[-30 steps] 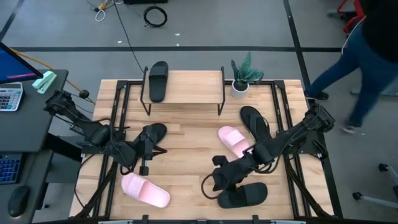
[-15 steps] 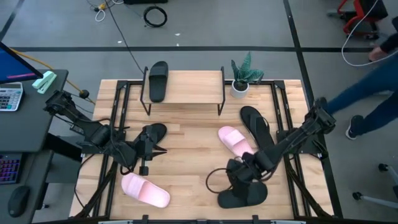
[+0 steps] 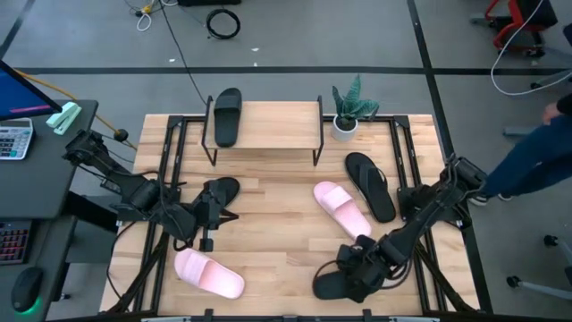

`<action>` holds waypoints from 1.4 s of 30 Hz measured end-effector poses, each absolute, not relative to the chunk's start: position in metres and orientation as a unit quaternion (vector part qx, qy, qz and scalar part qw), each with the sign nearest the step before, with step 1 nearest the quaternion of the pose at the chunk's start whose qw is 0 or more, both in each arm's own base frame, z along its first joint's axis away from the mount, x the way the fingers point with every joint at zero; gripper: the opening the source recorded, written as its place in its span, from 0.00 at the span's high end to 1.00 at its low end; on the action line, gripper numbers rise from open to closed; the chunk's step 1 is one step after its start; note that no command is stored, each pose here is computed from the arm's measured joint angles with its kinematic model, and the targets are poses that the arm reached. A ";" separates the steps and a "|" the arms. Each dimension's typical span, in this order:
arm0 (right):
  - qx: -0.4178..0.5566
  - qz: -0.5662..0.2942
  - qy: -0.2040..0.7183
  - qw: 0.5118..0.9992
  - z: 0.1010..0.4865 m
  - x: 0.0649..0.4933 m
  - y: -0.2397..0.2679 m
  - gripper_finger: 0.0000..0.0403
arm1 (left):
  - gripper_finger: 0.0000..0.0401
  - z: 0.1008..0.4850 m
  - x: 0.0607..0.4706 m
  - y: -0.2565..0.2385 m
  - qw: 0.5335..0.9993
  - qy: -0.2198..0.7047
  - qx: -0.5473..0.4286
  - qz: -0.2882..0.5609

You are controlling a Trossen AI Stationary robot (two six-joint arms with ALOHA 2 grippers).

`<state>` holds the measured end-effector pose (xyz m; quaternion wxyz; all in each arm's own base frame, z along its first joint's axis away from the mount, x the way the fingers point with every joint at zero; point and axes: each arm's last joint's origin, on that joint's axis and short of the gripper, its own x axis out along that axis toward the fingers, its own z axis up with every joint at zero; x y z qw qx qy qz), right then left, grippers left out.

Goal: Pick and place slides into the shelf
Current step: Put the black slipper on the shelf

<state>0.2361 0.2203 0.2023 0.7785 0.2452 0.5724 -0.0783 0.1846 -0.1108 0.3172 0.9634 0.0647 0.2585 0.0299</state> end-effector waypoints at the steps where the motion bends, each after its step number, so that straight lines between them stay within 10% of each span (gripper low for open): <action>1: 0.254 -0.066 0.565 0.782 0.199 0.235 0.224 0.61 | 0.94 0.317 0.185 -0.111 0.963 0.259 0.064 0.030; 11: 0.281 -0.026 0.520 0.806 0.174 0.222 0.235 0.61 | 0.96 0.317 0.185 -0.111 0.963 0.259 0.064 0.030; 25: 0.247 -0.115 0.699 0.661 0.164 0.180 0.228 0.61 | 0.93 0.317 0.185 -0.111 0.964 0.258 0.064 0.030; 42: 0.223 -0.011 0.728 0.649 0.205 0.189 0.246 0.61 | 0.96 0.318 0.185 -0.111 0.965 0.254 0.060 0.030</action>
